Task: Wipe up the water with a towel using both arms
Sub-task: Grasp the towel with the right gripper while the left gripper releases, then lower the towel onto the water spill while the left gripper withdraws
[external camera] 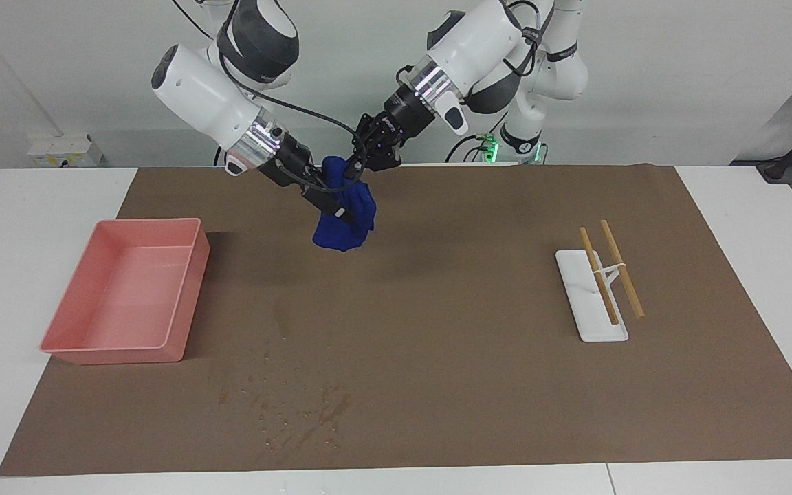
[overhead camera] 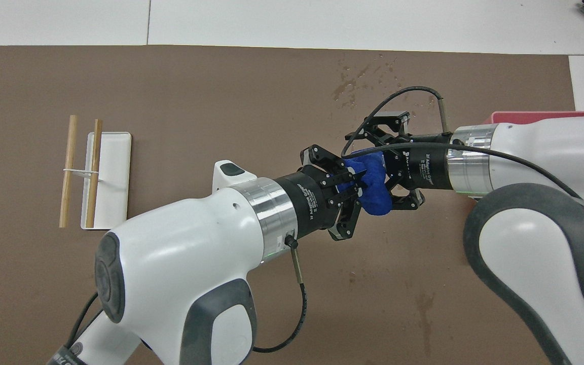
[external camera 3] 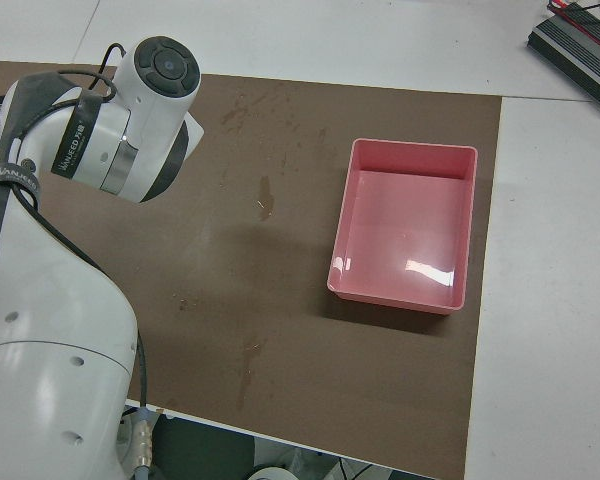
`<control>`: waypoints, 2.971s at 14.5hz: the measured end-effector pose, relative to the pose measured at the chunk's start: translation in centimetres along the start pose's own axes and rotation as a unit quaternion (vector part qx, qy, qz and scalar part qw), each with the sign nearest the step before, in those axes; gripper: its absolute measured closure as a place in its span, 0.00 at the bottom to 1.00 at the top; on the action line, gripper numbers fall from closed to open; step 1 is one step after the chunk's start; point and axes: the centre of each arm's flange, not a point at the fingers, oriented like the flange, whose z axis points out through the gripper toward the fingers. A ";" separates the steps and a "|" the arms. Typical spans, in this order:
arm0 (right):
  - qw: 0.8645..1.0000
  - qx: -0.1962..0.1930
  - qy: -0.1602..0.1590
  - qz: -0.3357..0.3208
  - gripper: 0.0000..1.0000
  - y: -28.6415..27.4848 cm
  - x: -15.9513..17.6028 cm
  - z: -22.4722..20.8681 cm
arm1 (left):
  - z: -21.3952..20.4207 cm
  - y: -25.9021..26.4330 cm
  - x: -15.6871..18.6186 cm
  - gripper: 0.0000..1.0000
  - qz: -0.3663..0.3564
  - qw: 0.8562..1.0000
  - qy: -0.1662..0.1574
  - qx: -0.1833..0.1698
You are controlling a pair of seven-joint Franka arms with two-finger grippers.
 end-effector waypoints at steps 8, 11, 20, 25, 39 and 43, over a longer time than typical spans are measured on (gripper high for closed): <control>0.994 -0.009 -0.006 -0.106 0.83 0.3 0.0 0.3 | -0.1 0.4 0.5 0.92 -0.004 1.000 0.002 -0.006; 0.993 -0.010 -0.007 -0.114 0.85 0.3 0.0 0.3 | -0.3 0.7 0.6 0.89 -0.006 1.000 0.001 -0.009; 0.872 -0.208 0.040 -0.441 0.85 3.3 1.4 1.2 | -5.7 10.9 5.9 0.00 0.200 0.968 0.140 -0.065; 0.779 -0.293 0.053 -0.552 0.85 5.9 7.4 2.0 | -10.5 16.9 10.7 0.00 0.457 0.862 0.217 -0.007; 0.768 -0.258 0.127 -0.573 0.85 7.6 20.8 14.0 | -25.5 20.4 14.8 0.00 0.745 0.501 0.216 0.384; 0.764 -0.247 0.142 -0.578 0.85 5.6 22.0 14.6 | -26.0 19.9 14.8 0.00 0.738 0.505 0.210 0.396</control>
